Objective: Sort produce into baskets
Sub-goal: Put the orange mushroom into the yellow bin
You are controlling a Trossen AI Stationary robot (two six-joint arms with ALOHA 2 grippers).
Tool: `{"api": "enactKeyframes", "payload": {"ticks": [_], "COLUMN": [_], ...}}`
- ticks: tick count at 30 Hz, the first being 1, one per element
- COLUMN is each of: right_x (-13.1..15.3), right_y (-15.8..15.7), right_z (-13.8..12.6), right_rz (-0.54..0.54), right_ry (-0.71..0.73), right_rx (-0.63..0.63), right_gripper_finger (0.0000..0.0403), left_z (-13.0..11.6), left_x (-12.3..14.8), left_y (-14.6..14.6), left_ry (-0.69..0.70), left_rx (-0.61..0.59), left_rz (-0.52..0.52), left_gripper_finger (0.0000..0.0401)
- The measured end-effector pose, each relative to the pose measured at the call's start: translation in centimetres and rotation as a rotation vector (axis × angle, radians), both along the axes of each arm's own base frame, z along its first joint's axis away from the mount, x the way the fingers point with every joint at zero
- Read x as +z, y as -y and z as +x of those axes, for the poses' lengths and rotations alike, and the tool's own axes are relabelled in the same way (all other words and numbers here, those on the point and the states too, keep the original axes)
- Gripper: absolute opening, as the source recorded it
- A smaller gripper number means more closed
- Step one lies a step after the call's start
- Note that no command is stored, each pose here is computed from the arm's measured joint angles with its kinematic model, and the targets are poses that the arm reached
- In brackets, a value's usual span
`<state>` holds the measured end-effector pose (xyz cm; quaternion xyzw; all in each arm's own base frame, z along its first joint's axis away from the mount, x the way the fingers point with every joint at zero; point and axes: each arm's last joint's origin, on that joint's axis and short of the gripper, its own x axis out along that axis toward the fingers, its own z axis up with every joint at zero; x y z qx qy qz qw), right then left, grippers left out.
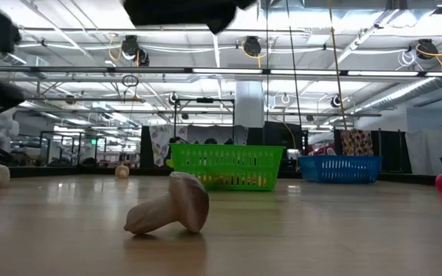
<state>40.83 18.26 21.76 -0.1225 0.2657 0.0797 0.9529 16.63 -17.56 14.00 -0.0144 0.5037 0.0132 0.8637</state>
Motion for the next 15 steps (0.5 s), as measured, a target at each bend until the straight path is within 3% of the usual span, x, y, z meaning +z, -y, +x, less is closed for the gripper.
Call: {"api": "enactKeyframes", "payload": {"ticks": [3,8,15], "right_x": [0.1,-1.2,-3.7], "right_y": [-0.3,-1.3,-1.3], "right_z": [0.8,2.1,3.0], "right_rz": [-0.018,-0.099,-0.128], "right_ry": [0.099,0.248,0.235], "right_rx": [0.04,0.229,0.241], "right_gripper_finger": [0.0118,0.0119,0.0119], "left_z": [0.9,2.7,4.1], "left_x": [0.6,1.9,2.9], "left_y": [0.8,1.7,1.5], "left_ry": [0.115,0.308,0.428], "left_rx": [-0.093,-0.217,-0.264], "left_rz": [-0.019,-0.054,-0.05], "left_gripper_finger": [0.0073,0.0073,0.0073]}}
